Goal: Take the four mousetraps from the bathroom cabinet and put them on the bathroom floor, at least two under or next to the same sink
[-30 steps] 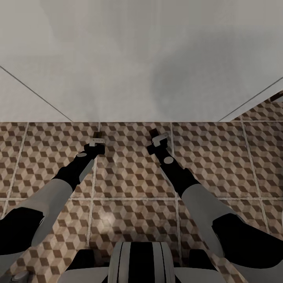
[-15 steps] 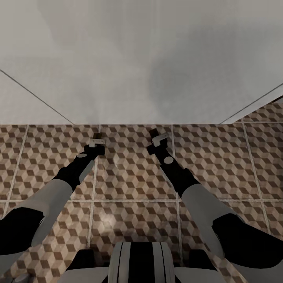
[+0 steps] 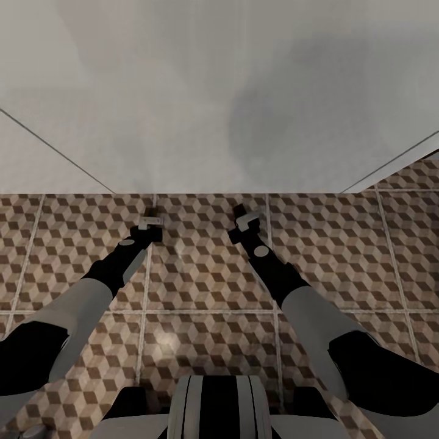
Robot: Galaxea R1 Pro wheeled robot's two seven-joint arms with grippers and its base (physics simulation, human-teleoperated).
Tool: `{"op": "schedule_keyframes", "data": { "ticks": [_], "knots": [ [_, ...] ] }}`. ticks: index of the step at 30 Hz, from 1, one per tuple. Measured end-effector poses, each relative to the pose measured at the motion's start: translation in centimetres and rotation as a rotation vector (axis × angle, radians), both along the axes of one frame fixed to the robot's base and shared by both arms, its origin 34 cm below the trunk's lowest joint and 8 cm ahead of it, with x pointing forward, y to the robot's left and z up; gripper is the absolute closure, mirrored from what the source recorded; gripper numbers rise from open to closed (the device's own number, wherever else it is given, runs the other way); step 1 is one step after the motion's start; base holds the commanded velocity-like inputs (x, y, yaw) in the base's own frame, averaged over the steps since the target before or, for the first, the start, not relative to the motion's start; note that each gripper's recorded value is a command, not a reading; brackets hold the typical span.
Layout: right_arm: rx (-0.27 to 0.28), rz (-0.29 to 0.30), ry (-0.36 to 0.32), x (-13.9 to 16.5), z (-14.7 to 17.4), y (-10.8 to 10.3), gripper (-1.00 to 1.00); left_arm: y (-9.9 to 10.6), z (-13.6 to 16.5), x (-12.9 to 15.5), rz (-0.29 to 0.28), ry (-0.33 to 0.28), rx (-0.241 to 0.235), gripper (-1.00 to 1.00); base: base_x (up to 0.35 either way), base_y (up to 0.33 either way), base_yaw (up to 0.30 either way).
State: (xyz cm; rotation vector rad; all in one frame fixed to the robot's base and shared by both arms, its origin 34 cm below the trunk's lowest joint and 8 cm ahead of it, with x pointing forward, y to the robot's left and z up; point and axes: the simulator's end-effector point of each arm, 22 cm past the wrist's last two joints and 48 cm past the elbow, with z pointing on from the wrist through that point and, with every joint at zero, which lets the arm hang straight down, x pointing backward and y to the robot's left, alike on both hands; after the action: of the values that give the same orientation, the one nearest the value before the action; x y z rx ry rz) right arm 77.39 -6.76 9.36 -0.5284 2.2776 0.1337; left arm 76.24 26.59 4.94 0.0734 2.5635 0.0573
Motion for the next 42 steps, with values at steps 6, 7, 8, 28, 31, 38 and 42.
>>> {"op": "schedule_keyframes", "data": {
  "ticks": [6, 7, 8, 28, 31, 38, 42],
  "knots": [
    [-0.003, 0.003, 0.016, -0.7, -0.7, -0.1, 1.0, 0.0, -0.1, -0.2, 0.001, 0.004, 0.001, 1.0, 0.0, 0.0, 0.0],
    [-0.002, 0.004, 0.014, -0.7, -0.7, -0.1, 1.0, 0.0, -0.2, -0.2, 0.001, 0.005, 0.001, 1.0, 0.0, 0.0, 0.0],
    [-0.001, 0.004, 0.012, -0.7, -0.7, -0.1, 1.0, 0.1, -0.2, -0.3, 0.001, 0.007, 0.002, 1.0, 0.0, 0.0, 0.0],
    [-0.014, 0.011, 0.057, -2.6, -2.2, -0.4, 1.0, 0.2, -0.4, -0.6, 0.002, 0.014, 0.004, 1.0, 0.0, 0.0, 0.0],
    [-0.014, 0.011, 0.058, -2.6, -2.3, -0.4, 1.0, 0.2, -0.4, -0.5, 0.002, 0.014, 0.003, 1.0, 0.0, 0.0, 0.0],
    [-0.014, 0.01, 0.058, -2.6, -2.3, -0.4, 1.0, 0.2, -0.4, -0.6, 0.002, 0.014, 0.004, 1.0, 0.0, 0.0, 0.0],
    [-0.015, 0.011, 0.058, -2.6, -2.3, -0.4, 1.0, 0.2, -0.4, -0.6, 0.002, 0.014, 0.004, 1.0, 0.0, 0.0, 0.0]
  ]
}}
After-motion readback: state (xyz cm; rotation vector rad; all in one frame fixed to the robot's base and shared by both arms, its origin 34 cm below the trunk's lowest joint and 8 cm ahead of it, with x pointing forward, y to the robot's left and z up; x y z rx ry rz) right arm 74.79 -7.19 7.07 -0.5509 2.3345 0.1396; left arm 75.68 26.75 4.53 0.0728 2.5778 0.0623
